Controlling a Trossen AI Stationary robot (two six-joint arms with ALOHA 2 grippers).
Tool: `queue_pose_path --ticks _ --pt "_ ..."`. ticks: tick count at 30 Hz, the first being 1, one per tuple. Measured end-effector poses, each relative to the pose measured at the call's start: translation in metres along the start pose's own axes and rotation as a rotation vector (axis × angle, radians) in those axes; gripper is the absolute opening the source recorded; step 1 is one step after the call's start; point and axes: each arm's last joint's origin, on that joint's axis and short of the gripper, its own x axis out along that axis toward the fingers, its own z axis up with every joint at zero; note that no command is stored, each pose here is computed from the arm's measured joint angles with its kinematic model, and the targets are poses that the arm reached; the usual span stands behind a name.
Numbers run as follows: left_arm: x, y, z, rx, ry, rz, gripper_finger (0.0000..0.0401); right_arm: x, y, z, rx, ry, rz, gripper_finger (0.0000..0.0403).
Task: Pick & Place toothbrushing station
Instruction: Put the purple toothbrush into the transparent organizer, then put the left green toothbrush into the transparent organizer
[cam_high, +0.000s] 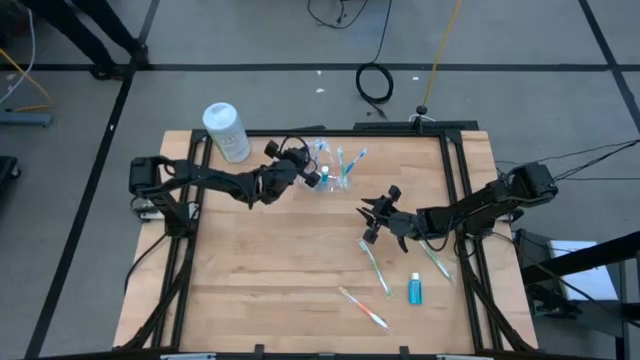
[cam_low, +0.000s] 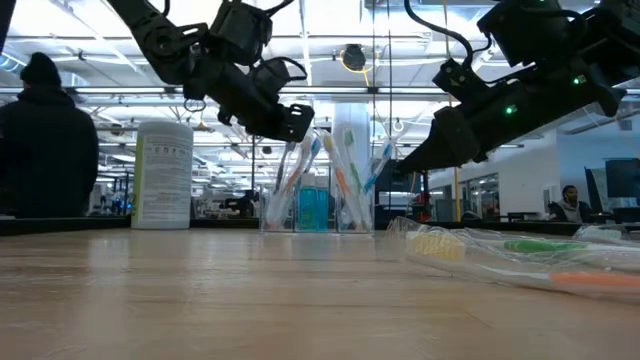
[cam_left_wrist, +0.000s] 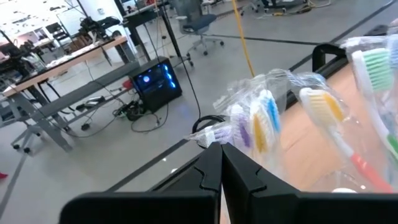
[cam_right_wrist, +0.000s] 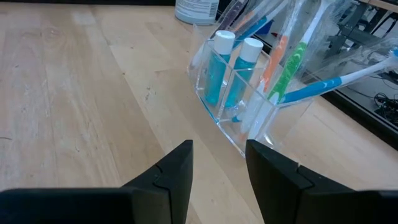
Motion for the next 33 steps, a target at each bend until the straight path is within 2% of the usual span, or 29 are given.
queue_pose_path --ticks 7,14,20,27,33 --pt "-0.001 0.000 -0.001 0.016 0.011 -0.002 0.0005 0.000 0.000 0.000 0.000 0.000 0.000 0.0139" --pt "-0.002 -0.002 -0.002 0.105 0.017 -0.011 0.0014 0.000 0.000 0.000 0.000 0.000 0.004 0.0139" --pt "-0.005 -0.004 -0.001 0.111 0.017 -0.014 0.0067 0.000 0.000 0.000 0.001 0.000 0.004 0.0139" --pt "-0.017 -0.007 0.000 0.161 0.016 0.126 0.0129 0.000 0.000 0.000 0.001 0.002 0.015 0.0139" --pt "-0.039 -0.012 0.012 0.155 -0.018 0.084 0.0162 0.000 0.001 0.000 0.002 0.007 0.047 0.0139"
